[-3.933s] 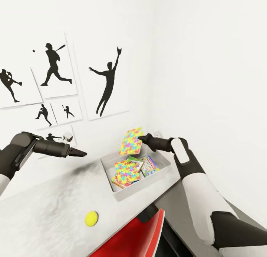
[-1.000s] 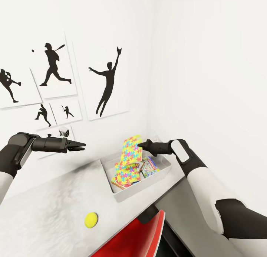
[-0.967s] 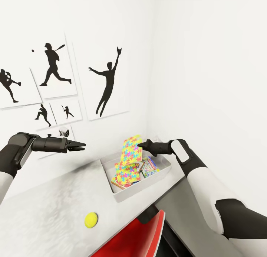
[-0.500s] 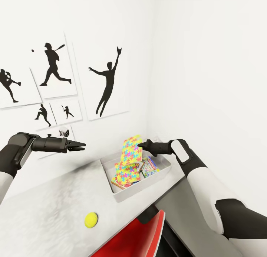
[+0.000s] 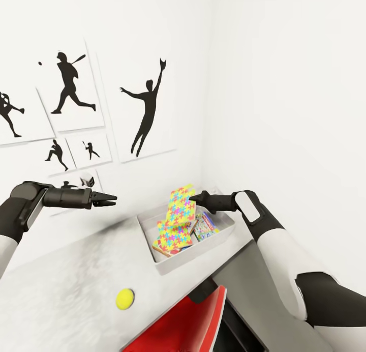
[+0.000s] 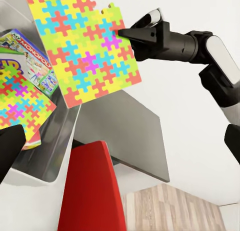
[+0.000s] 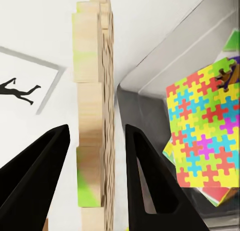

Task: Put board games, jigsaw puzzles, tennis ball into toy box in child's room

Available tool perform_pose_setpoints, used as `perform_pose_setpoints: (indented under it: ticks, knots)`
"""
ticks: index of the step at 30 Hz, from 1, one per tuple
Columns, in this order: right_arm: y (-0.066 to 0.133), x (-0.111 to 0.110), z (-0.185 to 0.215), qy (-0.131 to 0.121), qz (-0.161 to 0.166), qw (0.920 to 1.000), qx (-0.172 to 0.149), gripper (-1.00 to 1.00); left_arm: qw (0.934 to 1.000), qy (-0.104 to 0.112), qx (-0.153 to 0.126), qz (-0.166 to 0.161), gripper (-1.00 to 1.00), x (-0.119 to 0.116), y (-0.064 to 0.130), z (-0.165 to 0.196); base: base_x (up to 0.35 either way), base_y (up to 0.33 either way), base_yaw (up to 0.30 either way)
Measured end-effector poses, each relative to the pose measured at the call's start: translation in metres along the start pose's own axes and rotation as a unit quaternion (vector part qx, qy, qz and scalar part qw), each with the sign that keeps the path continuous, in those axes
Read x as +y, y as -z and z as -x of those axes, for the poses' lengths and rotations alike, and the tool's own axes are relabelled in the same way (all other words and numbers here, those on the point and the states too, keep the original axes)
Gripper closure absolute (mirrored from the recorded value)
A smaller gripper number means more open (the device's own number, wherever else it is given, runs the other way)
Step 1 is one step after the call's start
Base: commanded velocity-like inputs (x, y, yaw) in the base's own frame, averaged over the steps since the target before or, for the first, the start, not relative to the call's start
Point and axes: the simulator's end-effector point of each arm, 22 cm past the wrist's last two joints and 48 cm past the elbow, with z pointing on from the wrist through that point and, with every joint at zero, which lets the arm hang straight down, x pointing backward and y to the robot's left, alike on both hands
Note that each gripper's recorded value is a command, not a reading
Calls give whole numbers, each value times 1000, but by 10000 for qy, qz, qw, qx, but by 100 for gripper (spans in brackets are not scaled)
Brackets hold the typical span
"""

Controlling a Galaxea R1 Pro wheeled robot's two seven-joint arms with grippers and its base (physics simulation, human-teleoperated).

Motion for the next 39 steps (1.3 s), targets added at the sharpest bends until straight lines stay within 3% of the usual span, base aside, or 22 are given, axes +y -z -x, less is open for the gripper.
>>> perform_pose_setpoints:
  ticks: [15,28,34,39]
  knots:
    - [-3,-17,1,-78,-78,9999,20,100,9991,3,-418,99,-100,9,32,22,0,0,0]
    - [-6,-15,-3,-95,-67,9999,40,100,9990,5,-437,90,-100,9,33,23,0,0,0]
    - [-8,-19,10,-72,-92,9995,-285,100,9990,5,-432,91,-100,9,33,23,0,0,0]
    - [-16,-45,4,-254,-291,9984,-415,100,9990,6,-431,89,-100,9,33,23,0,0,0]
